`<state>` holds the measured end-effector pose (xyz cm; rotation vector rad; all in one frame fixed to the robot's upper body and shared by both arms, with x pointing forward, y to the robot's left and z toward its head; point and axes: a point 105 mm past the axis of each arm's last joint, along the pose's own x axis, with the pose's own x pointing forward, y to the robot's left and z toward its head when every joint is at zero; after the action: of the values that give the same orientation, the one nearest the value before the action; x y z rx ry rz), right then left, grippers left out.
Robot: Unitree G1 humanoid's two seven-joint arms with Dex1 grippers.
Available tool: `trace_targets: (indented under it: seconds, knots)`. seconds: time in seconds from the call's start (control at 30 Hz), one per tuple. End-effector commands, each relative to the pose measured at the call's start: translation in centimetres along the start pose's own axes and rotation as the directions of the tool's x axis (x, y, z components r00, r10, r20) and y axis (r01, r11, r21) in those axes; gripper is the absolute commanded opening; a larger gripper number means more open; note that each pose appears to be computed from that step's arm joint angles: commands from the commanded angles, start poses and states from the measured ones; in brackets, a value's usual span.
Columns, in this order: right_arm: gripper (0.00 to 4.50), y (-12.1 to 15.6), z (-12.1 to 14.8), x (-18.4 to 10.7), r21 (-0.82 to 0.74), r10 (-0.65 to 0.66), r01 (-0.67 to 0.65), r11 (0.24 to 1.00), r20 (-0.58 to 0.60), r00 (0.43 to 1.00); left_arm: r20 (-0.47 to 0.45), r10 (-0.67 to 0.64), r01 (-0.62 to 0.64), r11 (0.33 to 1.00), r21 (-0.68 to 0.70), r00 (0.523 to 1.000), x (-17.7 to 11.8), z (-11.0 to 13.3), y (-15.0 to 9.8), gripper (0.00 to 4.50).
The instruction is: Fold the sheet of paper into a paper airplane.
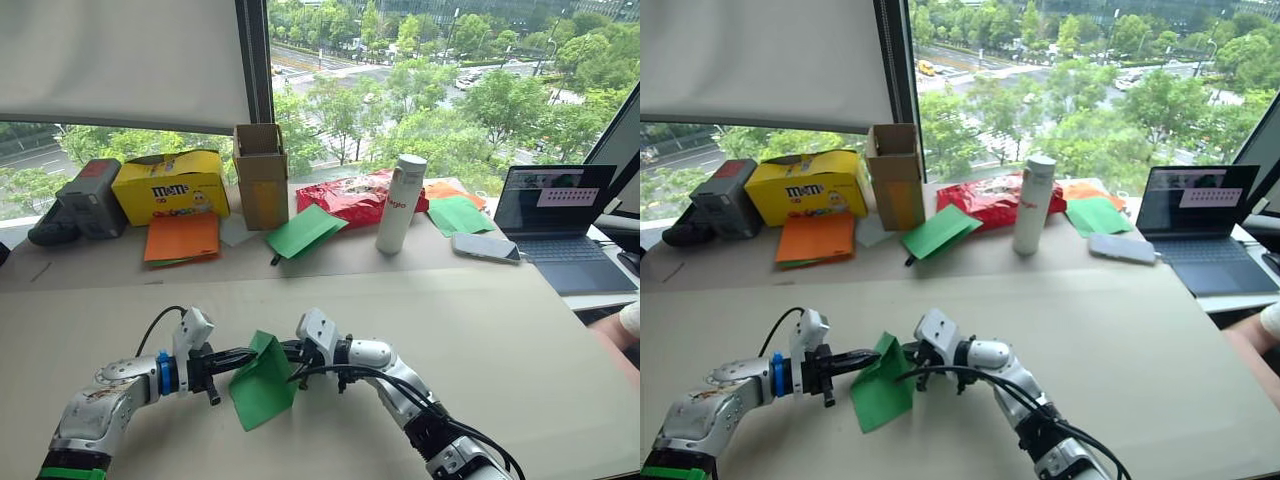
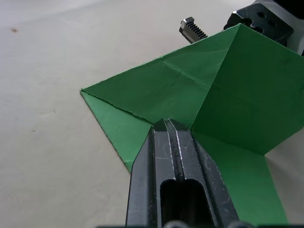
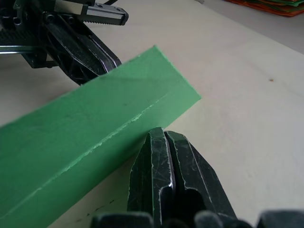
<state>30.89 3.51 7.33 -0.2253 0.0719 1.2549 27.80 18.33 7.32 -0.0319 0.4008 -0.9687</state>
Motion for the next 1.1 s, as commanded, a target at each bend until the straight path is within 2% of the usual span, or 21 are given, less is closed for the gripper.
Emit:
trace_targets:
  seconds: [0.03, 0.27, 0.63, 0.8, 0.9, 1.0, 1.1]
  knots:
    - [0.04, 0.5, 3.0, 0.3, 0.018, 0.042, -0.044, 0.999, 0.112, 0.993, -0.004, -0.014, 0.014, 0.999, 0.038, 1.000, 0.8, 0.1, -0.6, 0.00]
    - [0.04, 1.4, 2.0, 2.0, 0.014, 0.122, -0.124, 0.992, 0.065, 0.990, -0.025, -0.012, 0.013, 0.999, 0.037, 1.000, 0.2, -0.3, -0.7, 0.00]
    - [0.04, 0.9, 1.0, 4.4, -0.060, 0.215, -0.219, 0.974, -0.064, 0.975, -0.038, 0.009, -0.008, 0.999, 0.041, 0.999, -1.6, -0.6, -1.0, 0.00]
    - [0.04, 1.2, -0.1, 4.4, -0.071, 0.268, -0.280, 0.957, -0.147, 0.952, -0.047, 0.024, -0.022, 0.999, 0.042, 0.999, -3.4, -0.1, -1.1, 0.00]
    - [0.04, 1.1, -0.8, 4.2, -0.078, 0.273, -0.291, 0.954, -0.185, 0.944, -0.047, 0.027, -0.026, 0.999, 0.028, 0.999, -5.7, 0.7, -1.0, 0.00]
    - [0.04, 1.0, -1.0, 4.0, -0.080, 0.270, -0.289, 0.954, -0.188, 0.944, -0.001, 0.021, -0.021, 1.000, -0.007, 1.000, -7.7, 1.8, -0.9, 0.00]
    - [0.04, 0.8, -1.3, 3.4, -0.101, 0.253, -0.275, 0.956, -0.191, 0.948, 0.072, 0.041, -0.040, 0.999, -0.021, 0.997, -8.0, 3.1, -0.4, 0.00]
